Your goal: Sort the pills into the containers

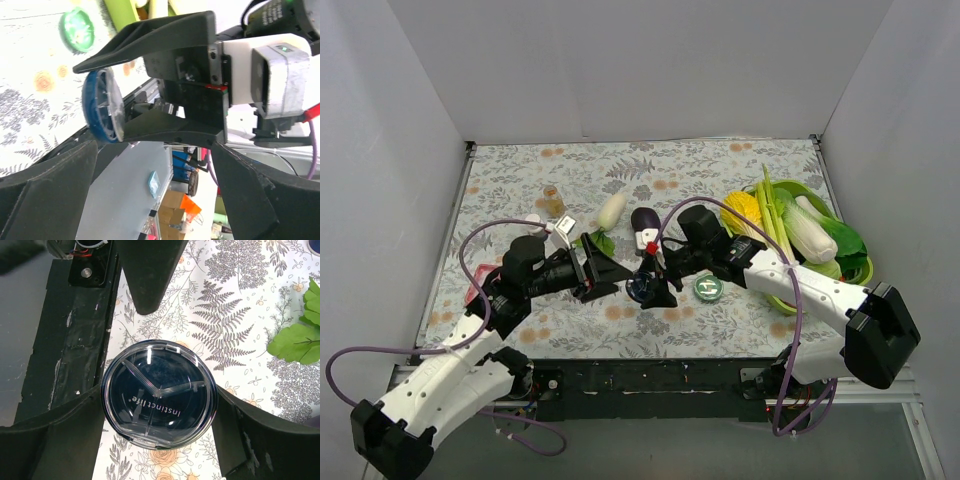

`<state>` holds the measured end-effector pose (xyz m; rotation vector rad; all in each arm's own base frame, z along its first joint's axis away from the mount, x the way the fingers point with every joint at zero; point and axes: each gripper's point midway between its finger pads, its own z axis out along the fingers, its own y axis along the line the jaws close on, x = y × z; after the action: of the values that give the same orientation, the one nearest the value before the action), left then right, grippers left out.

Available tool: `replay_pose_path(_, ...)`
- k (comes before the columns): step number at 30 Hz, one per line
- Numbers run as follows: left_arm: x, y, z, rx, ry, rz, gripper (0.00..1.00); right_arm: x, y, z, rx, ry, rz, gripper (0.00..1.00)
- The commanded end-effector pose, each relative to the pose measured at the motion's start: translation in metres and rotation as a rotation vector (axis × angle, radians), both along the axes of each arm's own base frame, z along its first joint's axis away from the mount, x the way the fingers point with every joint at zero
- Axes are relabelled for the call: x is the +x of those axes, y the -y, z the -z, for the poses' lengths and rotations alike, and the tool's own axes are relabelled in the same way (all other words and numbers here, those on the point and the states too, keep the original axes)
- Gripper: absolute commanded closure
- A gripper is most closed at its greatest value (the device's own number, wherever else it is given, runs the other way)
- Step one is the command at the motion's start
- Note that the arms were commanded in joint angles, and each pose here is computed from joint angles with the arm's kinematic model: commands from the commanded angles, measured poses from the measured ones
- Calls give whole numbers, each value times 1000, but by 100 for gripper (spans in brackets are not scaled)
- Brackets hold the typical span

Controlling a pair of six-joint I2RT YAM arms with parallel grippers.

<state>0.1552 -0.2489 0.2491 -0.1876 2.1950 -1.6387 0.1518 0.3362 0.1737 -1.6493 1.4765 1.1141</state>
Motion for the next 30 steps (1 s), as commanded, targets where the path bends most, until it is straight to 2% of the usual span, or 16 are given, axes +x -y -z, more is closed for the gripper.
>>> replay_pose_path(1, -1, -16, 7, 117, 15, -53, 2, -6, 0, -13, 49, 5, -35, 97)
replay_pose_path(3, 1, -24, 14, 149, -3, -99, 2, -10, 1, -14, 55, 2, -53, 97)
replay_pose_path(9, -5, -22, 25, 21, -74, -121, 4, -20, 3, -21, 78, 8, -124, 97)
replay_pose_path(11, -7, -22, 25, -21, -101, -127, 21, -23, 4, -24, 91, 7, -143, 97)
replay_pose_path(15, -12, -20, 29, -80, -123, -111, 28, -28, 7, -30, 117, -17, -175, 97)
replay_pose_path(22, -21, -12, 25, -203, -127, -30, 30, -38, 9, -38, 153, -44, -234, 97)
replay_pose_path(30, -22, -4, 27, -203, -151, 31, 32, -36, 7, -38, 155, -52, -236, 97)
